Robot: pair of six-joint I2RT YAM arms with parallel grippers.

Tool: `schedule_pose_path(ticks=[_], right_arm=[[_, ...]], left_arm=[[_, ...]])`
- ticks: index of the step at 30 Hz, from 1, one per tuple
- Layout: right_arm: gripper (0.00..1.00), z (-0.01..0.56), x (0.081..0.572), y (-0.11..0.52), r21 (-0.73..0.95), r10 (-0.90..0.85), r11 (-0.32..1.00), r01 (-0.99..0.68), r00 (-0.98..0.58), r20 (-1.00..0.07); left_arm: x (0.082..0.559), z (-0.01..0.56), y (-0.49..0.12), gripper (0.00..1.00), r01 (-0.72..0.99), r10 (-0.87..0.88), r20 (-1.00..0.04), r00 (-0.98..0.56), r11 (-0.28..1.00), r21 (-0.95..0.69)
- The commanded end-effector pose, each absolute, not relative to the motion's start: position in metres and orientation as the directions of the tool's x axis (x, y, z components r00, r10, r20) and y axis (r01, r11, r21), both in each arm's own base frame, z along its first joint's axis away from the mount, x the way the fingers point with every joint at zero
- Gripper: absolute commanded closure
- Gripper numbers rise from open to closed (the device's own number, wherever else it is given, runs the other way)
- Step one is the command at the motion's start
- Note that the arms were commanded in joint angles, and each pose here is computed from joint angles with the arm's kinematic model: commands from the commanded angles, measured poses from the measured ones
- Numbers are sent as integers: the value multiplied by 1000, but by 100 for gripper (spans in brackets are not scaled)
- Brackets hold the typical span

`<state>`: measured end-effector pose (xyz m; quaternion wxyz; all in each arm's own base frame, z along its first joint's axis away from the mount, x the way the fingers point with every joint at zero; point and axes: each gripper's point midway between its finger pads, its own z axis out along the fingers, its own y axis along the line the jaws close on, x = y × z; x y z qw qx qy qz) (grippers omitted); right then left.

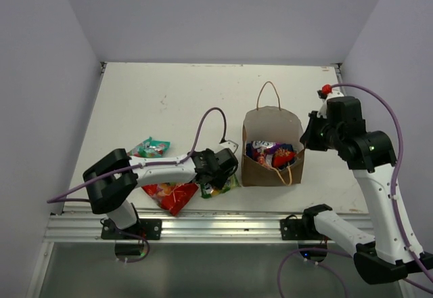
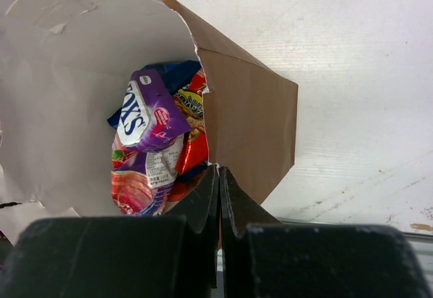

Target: Place the snacks into the paper bag

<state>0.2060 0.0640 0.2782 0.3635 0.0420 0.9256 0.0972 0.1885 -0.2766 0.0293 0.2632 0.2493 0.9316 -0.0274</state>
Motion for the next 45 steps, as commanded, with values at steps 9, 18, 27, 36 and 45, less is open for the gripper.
schedule_pose_path(ticks=[9, 18, 27, 36, 45], right_arm=[[100, 290, 203, 70, 254, 168, 967, -20, -700, -694], [100, 289, 202, 68, 246, 164, 969, -15, -704, -691], [100, 292, 199, 66, 248, 175, 969, -7, -692, -700], [100, 291, 200, 66, 251, 178, 968, -5, -691, -700], [100, 285, 204, 71, 261, 177, 965, -13, -701, -691]], left_arm=[[188, 58, -252, 100, 387, 390, -542, -744, 914, 126], [225, 390, -289, 100, 352, -88, -955, -285, 917, -189], [208, 378, -396, 100, 650, 3, -947, -322, 727, -219], [209, 338, -409, 78, 665, 72, -938, -339, 723, -185], [271, 337, -238, 0, 25, -146, -946, -290, 987, -160]])
